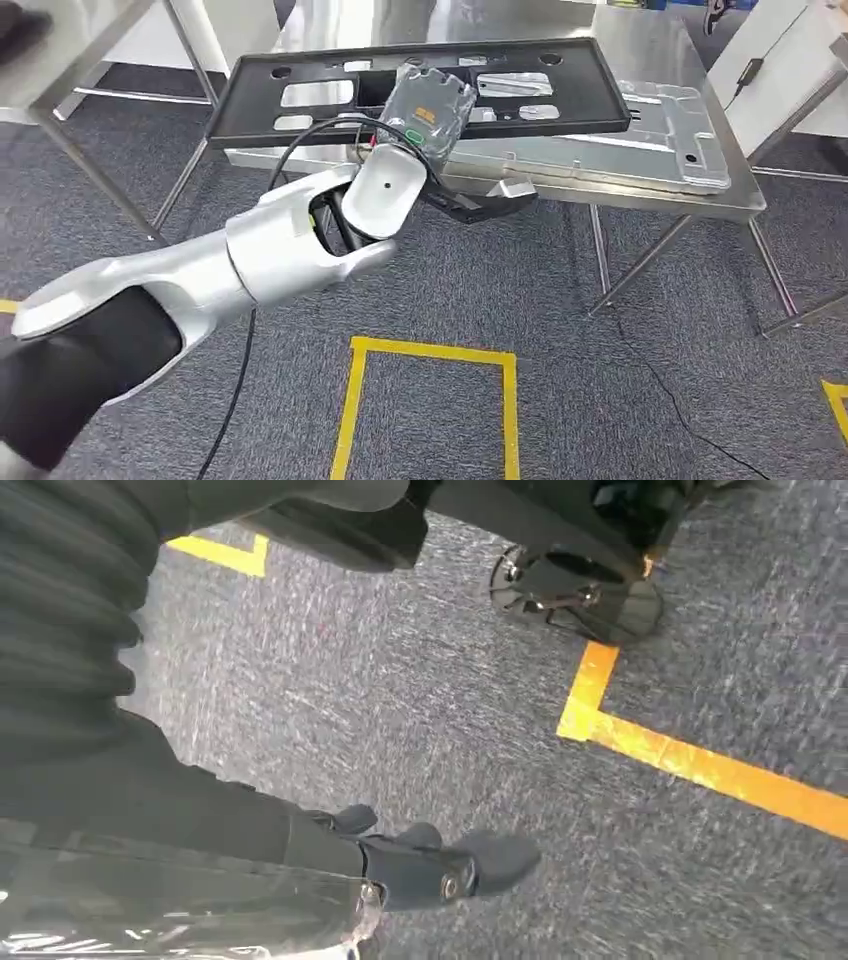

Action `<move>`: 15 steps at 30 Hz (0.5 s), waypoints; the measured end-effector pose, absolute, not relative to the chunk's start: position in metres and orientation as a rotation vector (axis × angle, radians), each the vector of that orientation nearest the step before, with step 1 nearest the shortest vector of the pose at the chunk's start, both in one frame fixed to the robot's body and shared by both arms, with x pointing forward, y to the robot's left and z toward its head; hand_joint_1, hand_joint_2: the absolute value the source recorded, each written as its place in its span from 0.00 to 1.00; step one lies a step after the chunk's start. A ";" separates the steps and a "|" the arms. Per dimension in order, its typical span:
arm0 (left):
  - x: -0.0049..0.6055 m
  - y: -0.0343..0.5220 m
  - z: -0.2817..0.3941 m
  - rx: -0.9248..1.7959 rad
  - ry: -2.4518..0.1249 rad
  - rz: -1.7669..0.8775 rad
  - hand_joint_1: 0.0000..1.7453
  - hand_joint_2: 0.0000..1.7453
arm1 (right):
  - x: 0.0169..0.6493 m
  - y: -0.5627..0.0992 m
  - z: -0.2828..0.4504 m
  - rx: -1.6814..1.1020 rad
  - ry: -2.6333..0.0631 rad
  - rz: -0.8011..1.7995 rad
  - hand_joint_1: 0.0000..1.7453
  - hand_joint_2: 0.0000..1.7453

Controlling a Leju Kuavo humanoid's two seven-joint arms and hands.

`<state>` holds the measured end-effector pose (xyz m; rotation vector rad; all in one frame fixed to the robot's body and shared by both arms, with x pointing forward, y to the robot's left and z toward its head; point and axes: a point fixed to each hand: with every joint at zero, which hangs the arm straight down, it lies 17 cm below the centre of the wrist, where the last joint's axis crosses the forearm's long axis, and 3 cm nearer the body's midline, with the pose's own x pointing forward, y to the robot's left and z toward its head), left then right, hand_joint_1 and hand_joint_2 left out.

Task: Take the parts from the cabinet and place them on the table.

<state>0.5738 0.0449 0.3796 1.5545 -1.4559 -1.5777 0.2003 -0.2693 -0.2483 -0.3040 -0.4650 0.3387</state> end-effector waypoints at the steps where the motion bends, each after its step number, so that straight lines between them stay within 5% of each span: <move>1: 0.574 0.045 0.377 1.551 -1.448 -1.584 1.00 1.00 | 0.199 -0.270 -0.249 -0.305 -0.463 0.339 0.00 1.00; 15: 0.570 0.049 0.365 1.541 -1.432 -1.596 1.00 1.00 | 0.188 -0.269 -0.252 -0.307 -0.452 0.338 0.00 1.00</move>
